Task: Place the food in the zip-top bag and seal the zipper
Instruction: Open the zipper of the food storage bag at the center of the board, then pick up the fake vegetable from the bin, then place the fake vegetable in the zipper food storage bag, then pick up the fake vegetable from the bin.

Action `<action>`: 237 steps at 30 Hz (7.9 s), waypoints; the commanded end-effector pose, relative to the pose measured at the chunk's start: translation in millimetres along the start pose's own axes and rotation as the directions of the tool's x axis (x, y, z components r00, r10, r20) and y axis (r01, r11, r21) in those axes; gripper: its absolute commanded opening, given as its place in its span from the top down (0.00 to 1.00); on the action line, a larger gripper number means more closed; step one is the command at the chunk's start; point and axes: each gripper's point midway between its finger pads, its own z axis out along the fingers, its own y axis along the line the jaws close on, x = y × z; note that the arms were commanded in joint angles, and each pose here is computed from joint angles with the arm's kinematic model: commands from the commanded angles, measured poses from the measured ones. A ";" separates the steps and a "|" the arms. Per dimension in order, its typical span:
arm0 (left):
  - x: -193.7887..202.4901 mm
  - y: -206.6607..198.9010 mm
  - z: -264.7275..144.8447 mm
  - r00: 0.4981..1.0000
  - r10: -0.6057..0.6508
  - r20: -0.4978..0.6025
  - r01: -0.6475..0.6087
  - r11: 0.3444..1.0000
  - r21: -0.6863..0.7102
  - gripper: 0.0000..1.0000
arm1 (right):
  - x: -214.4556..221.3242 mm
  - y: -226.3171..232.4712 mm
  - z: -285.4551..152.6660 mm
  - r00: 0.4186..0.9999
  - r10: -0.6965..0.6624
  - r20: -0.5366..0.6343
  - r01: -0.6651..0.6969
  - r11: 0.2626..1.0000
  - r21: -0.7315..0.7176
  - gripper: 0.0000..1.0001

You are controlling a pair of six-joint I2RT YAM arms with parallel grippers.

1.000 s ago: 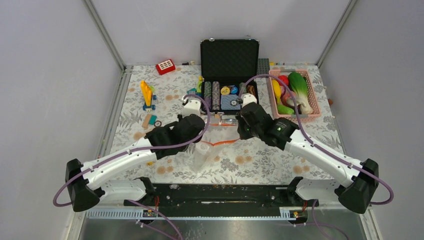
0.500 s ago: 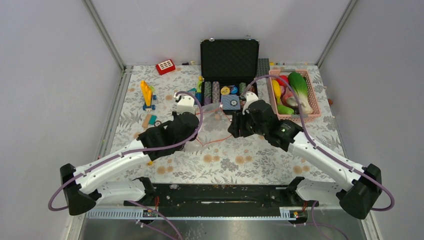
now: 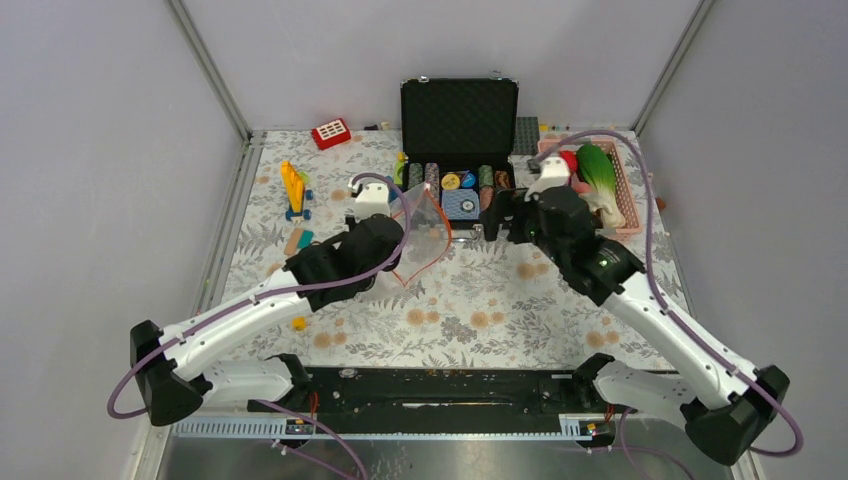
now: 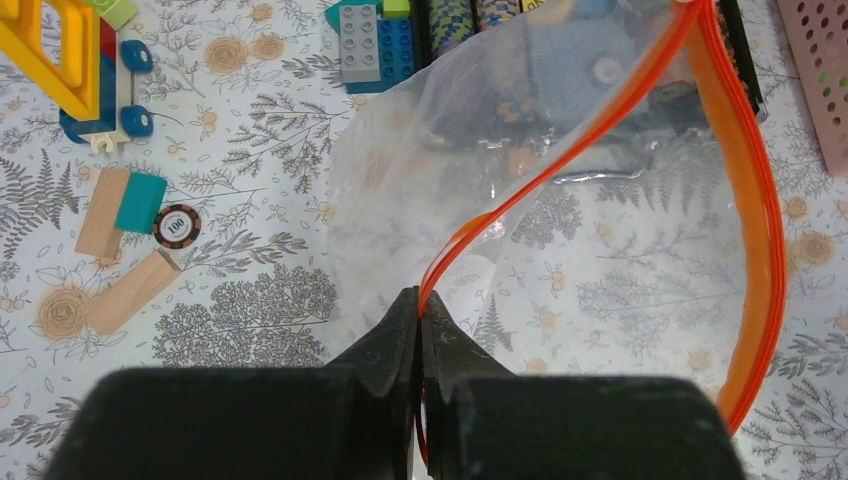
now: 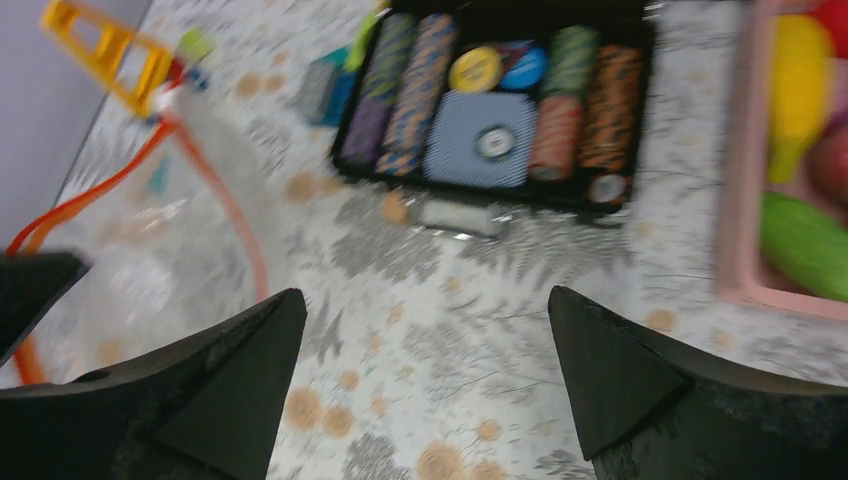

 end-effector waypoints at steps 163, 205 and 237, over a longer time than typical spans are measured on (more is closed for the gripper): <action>2.2 -22.0 -2.0 0.988 -0.154 -0.033 0.157 0.973 0.167 1.00 | -35.1 -46.4 -1.8 0.992 0.070 0.101 -0.094 0.962 0.257 0.00; 13.5 -34.0 11.1 0.994 -0.082 -0.078 0.094 0.981 0.169 1.00 | 44.3 -294.1 111.8 0.813 0.486 -0.321 -0.214 0.762 0.611 0.18; 17.3 -37.0 13.9 0.993 -0.073 -0.093 0.088 0.981 0.171 1.00 | 80.6 -265.7 101.1 0.716 0.557 -0.420 -0.279 0.780 0.560 0.86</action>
